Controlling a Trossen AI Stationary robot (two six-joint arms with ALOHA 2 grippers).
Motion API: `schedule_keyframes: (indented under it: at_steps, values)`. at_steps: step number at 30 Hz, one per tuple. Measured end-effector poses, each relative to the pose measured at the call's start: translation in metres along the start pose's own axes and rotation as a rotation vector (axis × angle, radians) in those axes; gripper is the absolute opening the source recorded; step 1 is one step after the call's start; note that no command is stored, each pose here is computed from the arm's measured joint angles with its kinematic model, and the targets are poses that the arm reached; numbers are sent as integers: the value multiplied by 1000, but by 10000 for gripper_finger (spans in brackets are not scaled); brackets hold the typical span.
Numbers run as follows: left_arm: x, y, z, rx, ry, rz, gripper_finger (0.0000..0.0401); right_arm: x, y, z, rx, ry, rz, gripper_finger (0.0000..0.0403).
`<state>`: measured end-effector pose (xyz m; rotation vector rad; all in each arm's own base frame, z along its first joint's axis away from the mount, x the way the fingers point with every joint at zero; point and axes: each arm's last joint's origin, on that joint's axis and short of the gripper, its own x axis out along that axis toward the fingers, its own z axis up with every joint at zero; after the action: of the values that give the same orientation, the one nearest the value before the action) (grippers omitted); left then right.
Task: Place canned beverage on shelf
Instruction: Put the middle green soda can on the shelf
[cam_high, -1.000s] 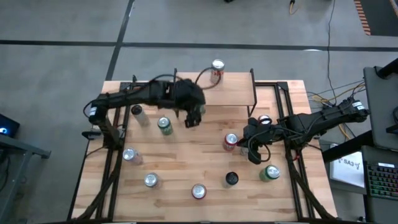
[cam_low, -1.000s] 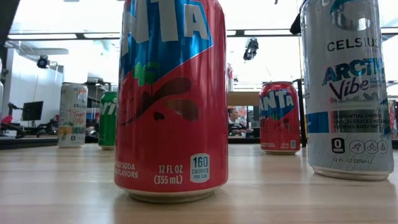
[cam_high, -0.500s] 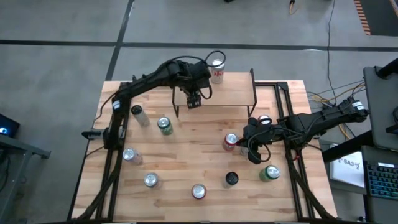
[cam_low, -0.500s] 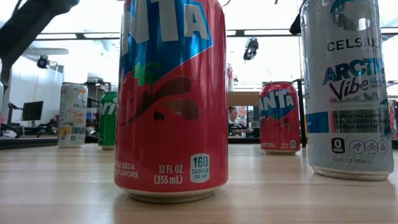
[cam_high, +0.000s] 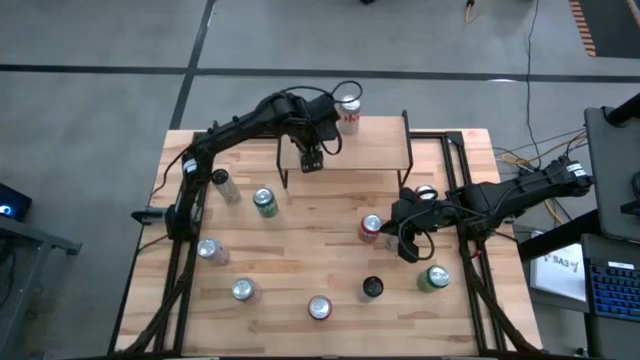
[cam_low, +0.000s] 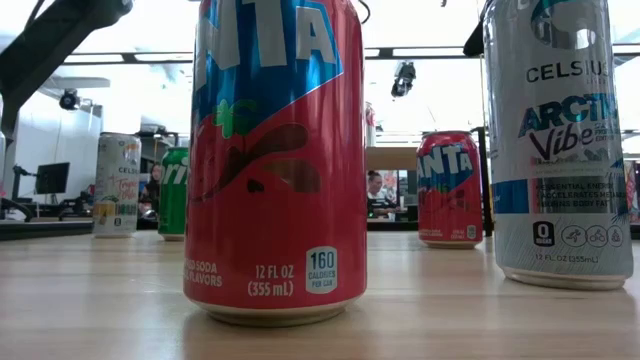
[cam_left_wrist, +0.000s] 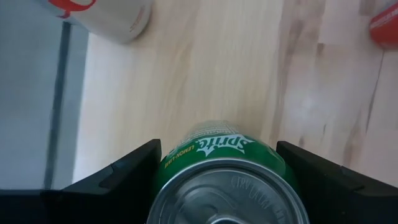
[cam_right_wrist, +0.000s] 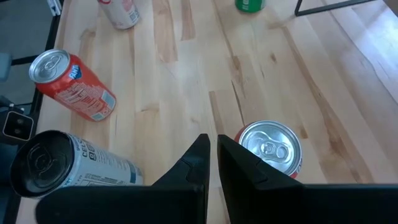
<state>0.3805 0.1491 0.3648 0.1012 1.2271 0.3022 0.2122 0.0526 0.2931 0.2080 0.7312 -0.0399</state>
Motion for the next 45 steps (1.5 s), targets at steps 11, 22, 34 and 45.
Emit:
schedule_keyframes:
  at_steps: [11,22,34,45]
  values:
    - [2,11,1,-16,-33,9,286,0,0,0,3,0,0,22]
    - [2,13,1,-22,-46,-17,288,0,0,0,4,0,0,22]
    - [8,14,2,-23,-41,-20,289,0,0,0,4,0,0,22]
    - [11,15,5,-28,-54,-14,317,0,0,0,4,1,1,22]
